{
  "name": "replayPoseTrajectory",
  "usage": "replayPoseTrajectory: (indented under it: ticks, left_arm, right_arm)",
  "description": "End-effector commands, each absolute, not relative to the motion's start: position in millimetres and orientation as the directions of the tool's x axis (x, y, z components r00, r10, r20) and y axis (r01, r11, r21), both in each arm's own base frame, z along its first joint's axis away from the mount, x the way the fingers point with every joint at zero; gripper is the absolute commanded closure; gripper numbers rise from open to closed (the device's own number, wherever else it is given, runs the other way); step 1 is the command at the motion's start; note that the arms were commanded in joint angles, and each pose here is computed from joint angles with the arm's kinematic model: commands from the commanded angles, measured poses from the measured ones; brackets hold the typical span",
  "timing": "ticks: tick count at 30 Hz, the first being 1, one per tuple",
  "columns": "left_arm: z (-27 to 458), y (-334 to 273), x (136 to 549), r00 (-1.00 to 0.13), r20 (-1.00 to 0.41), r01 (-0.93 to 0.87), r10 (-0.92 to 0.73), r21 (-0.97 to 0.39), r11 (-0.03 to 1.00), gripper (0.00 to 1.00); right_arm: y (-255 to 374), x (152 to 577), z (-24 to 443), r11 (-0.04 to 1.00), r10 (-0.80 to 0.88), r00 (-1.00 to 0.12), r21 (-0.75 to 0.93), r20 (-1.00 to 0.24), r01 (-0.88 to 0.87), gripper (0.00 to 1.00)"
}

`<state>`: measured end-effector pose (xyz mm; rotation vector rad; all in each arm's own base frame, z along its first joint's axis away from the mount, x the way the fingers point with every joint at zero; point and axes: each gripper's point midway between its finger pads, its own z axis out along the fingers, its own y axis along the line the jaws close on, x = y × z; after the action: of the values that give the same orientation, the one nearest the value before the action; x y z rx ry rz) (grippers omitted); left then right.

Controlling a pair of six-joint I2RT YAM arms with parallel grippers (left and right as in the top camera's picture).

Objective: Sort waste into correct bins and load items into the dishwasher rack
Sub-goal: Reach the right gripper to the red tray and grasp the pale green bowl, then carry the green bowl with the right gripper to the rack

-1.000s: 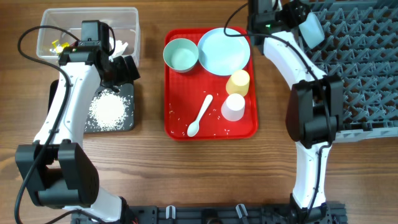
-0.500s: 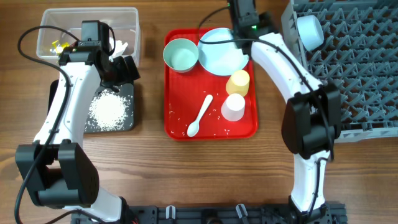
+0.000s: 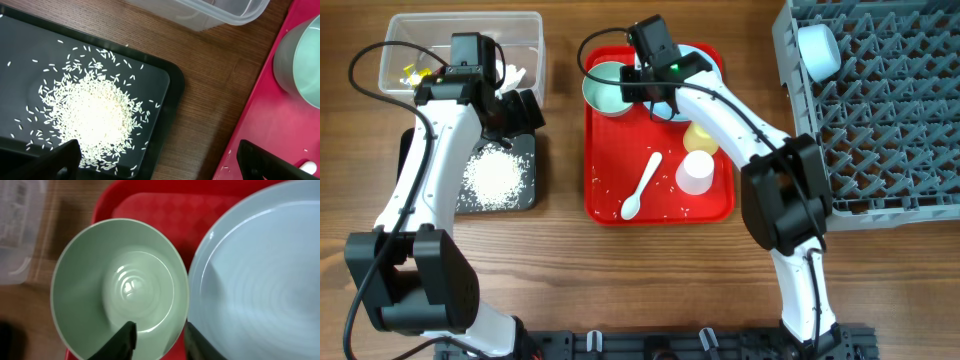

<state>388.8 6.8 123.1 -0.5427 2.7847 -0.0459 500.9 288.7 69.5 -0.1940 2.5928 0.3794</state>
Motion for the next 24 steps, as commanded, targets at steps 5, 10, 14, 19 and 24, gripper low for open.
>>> replayPoseTrajectory:
  ticks: [5,10,14,19,24]
  left_arm:
    - [118,6,388,-0.881,-0.271,-0.377,-0.389,-0.096,0.921,0.00]
    - [118,6,388,-0.881,-0.271,-0.377,-0.389,-0.096,0.921,0.00]
    - [118,6,388,-0.881,-0.271,-0.377,-0.389,-0.096,0.921,0.00]
    - [118,6,388,-0.881,-0.271,-0.377,-0.389,-0.096,0.921,0.00]
    - [118,6,388,-0.881,-0.271,-0.377,-0.389,-0.096,0.921,0.00]
  right_arm:
    - [281,511,58,0.982,0.025,-0.848,0.171,-0.529,-0.078,0.79]
    - [281,511,46,0.984,0.024,-0.854,0.165,-0.519,-0.073,0.82]
    - [281,512,44,0.984,0.027,-0.854,0.167,-0.519,-0.070,0.85]
    - [282,513,43,0.983,0.031,-0.853,0.172,-0.521,-0.070,0.92]
    - [282,513,43,0.983,0.030,-0.853,0.172,-0.522,-0.071,0.96]
